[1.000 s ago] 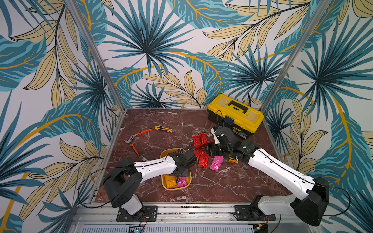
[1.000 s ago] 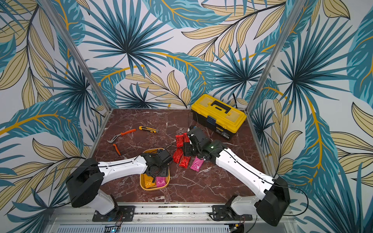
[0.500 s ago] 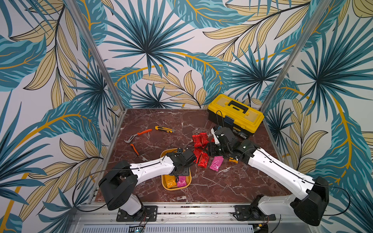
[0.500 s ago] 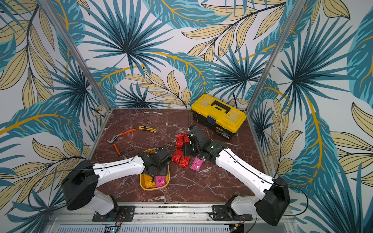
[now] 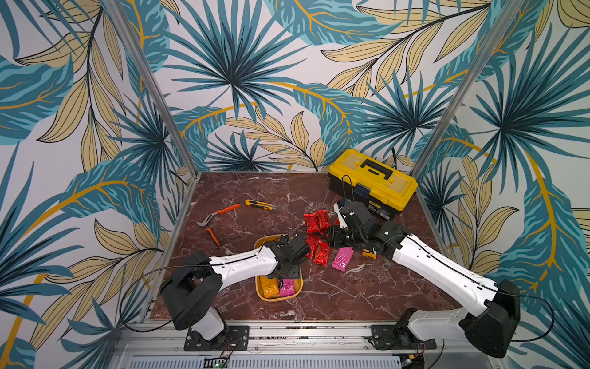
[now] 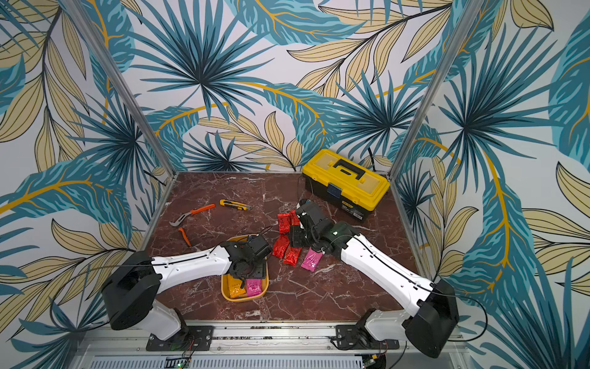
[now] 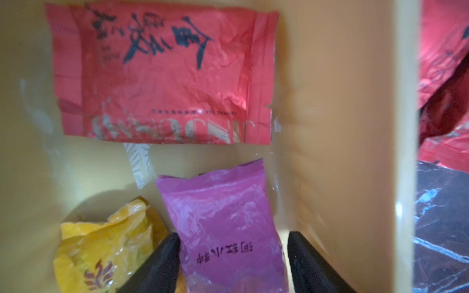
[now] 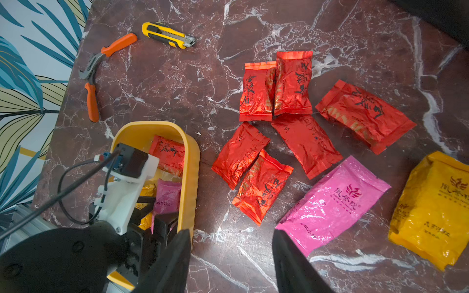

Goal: Take the tea bags out of the storage box
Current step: Pick up the tea bag from the storage box, then place the tea bag at the center of the board.

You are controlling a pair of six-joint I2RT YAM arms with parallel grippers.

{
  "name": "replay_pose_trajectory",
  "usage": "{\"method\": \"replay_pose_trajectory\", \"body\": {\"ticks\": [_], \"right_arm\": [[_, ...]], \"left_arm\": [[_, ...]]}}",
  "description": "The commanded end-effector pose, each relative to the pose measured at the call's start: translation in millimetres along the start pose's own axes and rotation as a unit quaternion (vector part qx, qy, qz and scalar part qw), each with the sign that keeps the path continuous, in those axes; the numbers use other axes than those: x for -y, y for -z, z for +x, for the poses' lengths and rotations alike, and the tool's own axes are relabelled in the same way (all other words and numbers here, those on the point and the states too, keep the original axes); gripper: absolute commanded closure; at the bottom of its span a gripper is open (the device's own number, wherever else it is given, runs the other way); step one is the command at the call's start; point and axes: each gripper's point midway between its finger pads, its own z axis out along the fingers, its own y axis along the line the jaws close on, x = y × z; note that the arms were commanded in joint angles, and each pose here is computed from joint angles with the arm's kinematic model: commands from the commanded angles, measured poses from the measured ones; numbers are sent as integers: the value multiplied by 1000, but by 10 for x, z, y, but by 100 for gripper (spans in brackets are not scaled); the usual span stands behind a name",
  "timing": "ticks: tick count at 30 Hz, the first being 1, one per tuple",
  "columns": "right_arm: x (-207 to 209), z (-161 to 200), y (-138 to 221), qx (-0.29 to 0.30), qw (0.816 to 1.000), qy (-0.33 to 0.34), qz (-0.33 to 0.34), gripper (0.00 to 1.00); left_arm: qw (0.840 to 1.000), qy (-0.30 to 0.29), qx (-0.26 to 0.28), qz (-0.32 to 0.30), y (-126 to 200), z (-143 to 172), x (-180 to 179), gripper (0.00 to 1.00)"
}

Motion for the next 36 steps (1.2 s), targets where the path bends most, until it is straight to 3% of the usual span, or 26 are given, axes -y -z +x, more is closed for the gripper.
{"method": "replay_pose_trajectory", "body": {"ticks": [1, 11, 26, 36], "right_arm": [[28, 91, -3, -13, 1000, 2, 5, 43], [15, 173, -66, -29, 1000, -2, -1, 43], [15, 195, -38, -21, 1000, -1, -6, 43], [28, 121, 54, 4, 1000, 6, -7, 43]], "left_arm": [[1000, 1, 2, 4, -23, -37, 38, 33], [1000, 7, 13, 17, 91, -85, 61, 39], [993, 42, 86, 67, 927, -390, -90, 42], [978, 28, 172, 115, 1739, -1110, 133, 40]]}}
